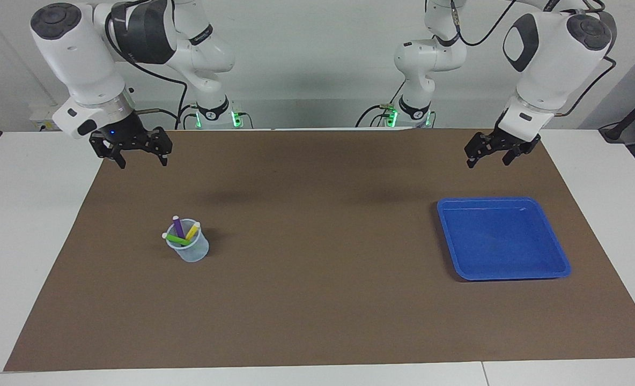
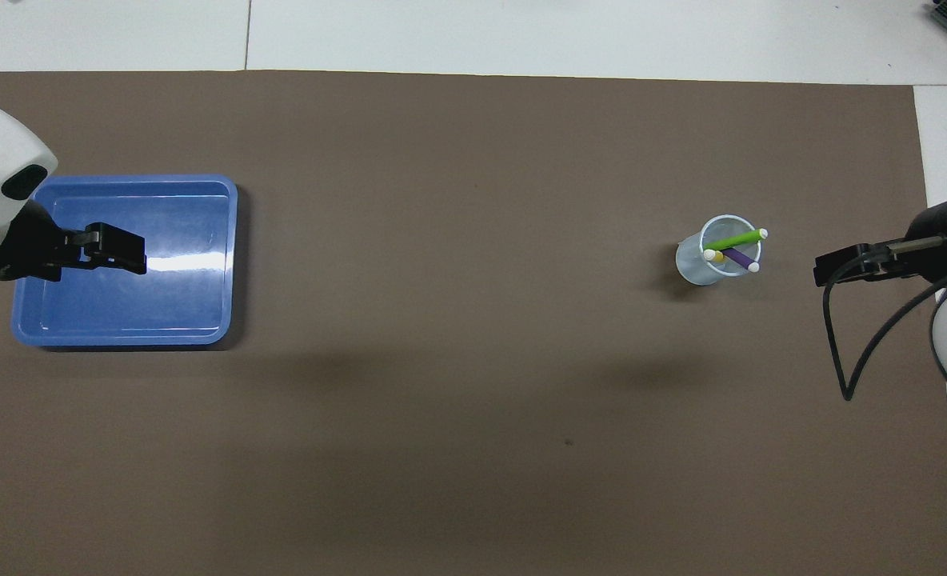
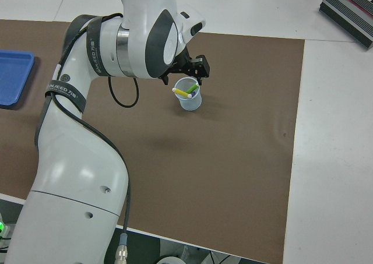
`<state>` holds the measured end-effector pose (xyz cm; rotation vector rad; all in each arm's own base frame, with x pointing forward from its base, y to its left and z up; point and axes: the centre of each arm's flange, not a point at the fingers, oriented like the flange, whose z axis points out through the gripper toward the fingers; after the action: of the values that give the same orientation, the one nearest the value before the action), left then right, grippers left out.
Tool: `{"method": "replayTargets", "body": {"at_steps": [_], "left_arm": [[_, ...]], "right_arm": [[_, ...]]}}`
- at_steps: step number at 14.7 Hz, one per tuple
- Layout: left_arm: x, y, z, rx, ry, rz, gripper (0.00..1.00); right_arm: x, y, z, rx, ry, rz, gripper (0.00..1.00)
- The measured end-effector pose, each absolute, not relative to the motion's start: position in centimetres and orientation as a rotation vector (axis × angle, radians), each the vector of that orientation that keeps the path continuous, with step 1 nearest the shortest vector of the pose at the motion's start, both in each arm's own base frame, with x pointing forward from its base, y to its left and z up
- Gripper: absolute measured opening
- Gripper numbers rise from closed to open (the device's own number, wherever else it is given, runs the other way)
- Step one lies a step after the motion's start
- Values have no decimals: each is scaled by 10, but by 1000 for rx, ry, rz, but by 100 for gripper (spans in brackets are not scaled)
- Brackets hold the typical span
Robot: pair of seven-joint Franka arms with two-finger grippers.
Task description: Right arm passes pens to left for tray arrangement
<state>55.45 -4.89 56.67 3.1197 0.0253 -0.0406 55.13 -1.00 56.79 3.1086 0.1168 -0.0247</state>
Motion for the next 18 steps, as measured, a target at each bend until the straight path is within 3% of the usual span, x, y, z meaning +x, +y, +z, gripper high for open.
{"method": "replayTargets", "body": {"at_steps": [18], "left_arm": [[554, -51, 566, 3120, 18, -42, 100]], "right_arm": [[552, -11, 568, 3109, 113, -20, 100]]}}
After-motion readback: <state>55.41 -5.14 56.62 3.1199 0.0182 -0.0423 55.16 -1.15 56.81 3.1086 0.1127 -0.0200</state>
